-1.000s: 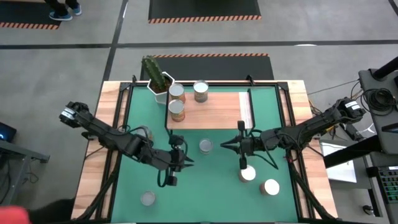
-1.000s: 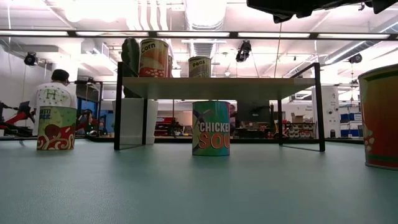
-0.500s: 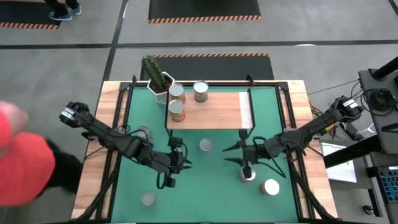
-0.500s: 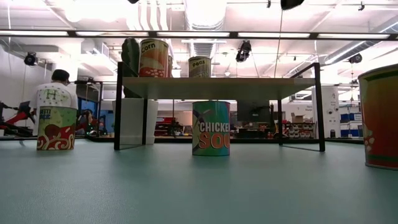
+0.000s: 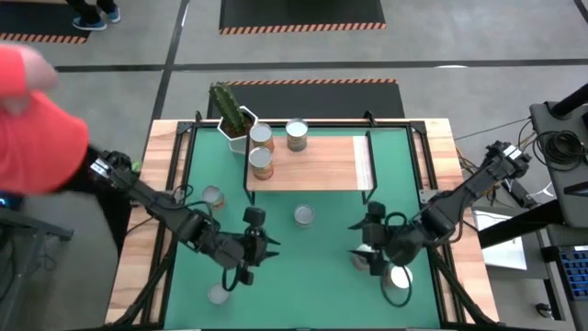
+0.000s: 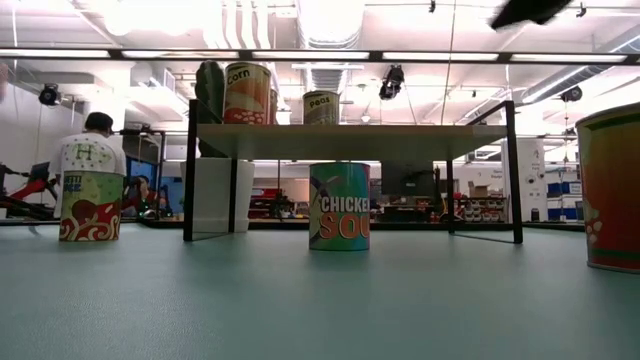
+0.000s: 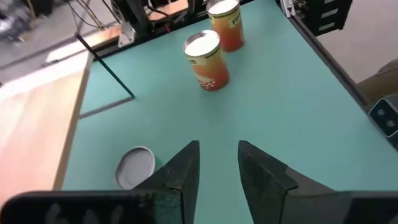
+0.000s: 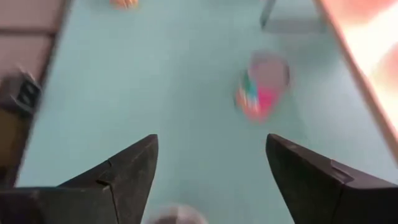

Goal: Pick and place cans onto a shelf
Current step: Put the canned corn on the shelf

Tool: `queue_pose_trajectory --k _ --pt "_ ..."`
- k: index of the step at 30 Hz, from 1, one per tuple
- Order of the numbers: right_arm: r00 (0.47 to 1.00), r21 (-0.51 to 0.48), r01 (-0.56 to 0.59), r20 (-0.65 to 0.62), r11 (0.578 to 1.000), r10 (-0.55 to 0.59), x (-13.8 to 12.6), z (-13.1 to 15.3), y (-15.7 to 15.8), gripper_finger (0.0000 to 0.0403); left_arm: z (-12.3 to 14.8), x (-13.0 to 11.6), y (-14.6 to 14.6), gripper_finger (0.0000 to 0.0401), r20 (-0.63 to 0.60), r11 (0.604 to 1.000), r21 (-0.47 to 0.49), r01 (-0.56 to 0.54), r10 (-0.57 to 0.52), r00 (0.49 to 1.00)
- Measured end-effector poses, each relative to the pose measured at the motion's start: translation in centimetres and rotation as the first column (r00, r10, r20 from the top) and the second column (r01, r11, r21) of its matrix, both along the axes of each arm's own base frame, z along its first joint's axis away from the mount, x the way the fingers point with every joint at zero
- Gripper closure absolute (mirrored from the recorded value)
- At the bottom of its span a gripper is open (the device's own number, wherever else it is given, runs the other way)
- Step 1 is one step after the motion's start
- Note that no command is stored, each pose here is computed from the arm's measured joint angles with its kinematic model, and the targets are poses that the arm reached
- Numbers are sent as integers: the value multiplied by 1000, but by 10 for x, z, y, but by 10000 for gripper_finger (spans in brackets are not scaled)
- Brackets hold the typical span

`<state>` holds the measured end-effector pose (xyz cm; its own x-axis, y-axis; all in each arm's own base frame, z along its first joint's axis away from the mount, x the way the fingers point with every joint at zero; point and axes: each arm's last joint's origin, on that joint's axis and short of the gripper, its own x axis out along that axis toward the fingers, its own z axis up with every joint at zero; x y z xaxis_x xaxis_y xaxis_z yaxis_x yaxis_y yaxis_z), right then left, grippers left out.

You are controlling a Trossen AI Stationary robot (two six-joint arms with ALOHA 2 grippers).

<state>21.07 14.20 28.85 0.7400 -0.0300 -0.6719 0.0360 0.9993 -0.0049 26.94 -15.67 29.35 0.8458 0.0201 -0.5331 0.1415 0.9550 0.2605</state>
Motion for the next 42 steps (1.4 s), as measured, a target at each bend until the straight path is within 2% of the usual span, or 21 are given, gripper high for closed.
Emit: queue_pose_trajectory --k 4,8,11,16,21,23,27,31,36,42 --pt "975 1 86 -207 996 -84 -9 -7 7 114 -3 -7 -10 307 19 998 56 27 -28 999" --pt "955 10 117 -277 993 -110 -15 -13 16 117 -9 -12 -20 307 63 989 104 103 -110 992" --pt "958 24 109 -269 994 -99 -17 -19 22 115 -11 -13 -23 307 115 979 145 145 -162 980" --pt "974 -30 109 -195 994 -112 -21 -33 24 117 -5 -20 -18 307 194 971 176 163 -197 961" --pt "970 -51 123 -207 991 -131 -23 -43 21 122 4 -35 -5 307 249 969 184 164 -207 946" --pt "970 -49 127 -202 991 -134 -23 -43 21 124 8 -42 2 307 285 976 174 134 -180 941" --pt "971 -44 127 -199 991 -133 -22 -40 21 128 14 -53 15 307 370 993 117 8 -51 927" --pt "971 -40 129 -196 991 -135 -22 -39 21 128 7 -62 22 307 378 994 106 3 -43 925" --pt "964 -53 241 -106 969 -245 -19 -38 18 107 -1 -67 27 307 383 990 139 6 -59 922" --pt "966 -89 238 -85 967 -245 -18 -38 16 57 1 -68 28 307 389 991 136 4 -57 919"
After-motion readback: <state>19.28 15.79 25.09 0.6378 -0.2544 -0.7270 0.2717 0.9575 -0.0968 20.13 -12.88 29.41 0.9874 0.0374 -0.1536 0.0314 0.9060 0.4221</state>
